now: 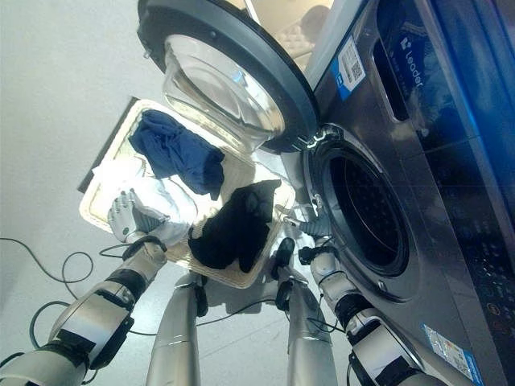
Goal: Put the clothes into the washing machine.
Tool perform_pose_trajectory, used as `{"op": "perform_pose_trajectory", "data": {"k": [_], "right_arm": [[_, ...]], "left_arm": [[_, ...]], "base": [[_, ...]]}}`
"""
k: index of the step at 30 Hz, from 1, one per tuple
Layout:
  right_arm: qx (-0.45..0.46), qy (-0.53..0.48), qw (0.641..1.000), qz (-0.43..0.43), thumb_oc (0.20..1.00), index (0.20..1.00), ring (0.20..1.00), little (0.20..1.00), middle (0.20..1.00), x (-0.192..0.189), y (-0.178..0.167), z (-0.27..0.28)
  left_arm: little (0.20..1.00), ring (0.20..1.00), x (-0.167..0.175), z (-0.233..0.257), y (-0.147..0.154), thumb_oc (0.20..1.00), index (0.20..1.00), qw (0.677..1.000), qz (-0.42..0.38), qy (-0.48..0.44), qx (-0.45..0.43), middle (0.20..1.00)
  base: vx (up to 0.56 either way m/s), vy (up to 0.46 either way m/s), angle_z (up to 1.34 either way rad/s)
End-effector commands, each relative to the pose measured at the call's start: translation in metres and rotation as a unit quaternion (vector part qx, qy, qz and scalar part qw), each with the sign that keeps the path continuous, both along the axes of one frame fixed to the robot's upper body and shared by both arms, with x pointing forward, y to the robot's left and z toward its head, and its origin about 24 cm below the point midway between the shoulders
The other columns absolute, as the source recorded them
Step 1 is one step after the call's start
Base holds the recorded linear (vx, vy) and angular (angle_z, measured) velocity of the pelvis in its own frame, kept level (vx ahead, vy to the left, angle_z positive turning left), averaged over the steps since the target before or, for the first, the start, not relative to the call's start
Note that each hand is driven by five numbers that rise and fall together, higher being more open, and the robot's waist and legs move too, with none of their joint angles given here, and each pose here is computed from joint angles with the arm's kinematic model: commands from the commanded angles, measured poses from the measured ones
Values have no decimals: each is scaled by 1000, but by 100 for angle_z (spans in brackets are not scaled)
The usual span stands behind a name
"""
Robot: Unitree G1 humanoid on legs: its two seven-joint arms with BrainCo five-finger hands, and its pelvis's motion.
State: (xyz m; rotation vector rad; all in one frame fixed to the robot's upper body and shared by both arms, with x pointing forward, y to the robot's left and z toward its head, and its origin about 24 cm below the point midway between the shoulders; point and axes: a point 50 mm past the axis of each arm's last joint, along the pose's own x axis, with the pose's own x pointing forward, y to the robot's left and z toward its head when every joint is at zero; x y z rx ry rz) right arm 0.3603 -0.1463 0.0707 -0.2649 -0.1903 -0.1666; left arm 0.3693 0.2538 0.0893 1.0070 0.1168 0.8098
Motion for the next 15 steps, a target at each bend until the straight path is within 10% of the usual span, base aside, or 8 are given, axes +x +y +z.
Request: {"op": "perform_pose_trajectory", "data": {"k": [1,15], "right_arm": [[21,-59,998,-2,1000,1000,1000,1000,1000,-2,-4,18],[34,-98,995,1,1000,1000,1000,1000,1000,5,0,44]], "left_arm": [[1000,1000,-5,7,19,1000,1000,996,85,-4,-25,1000],[1000,1000,12,37,19,1000,1000,997,58,49,-29,1000]], "base": [[0,0,0],[3,14,1]]}}
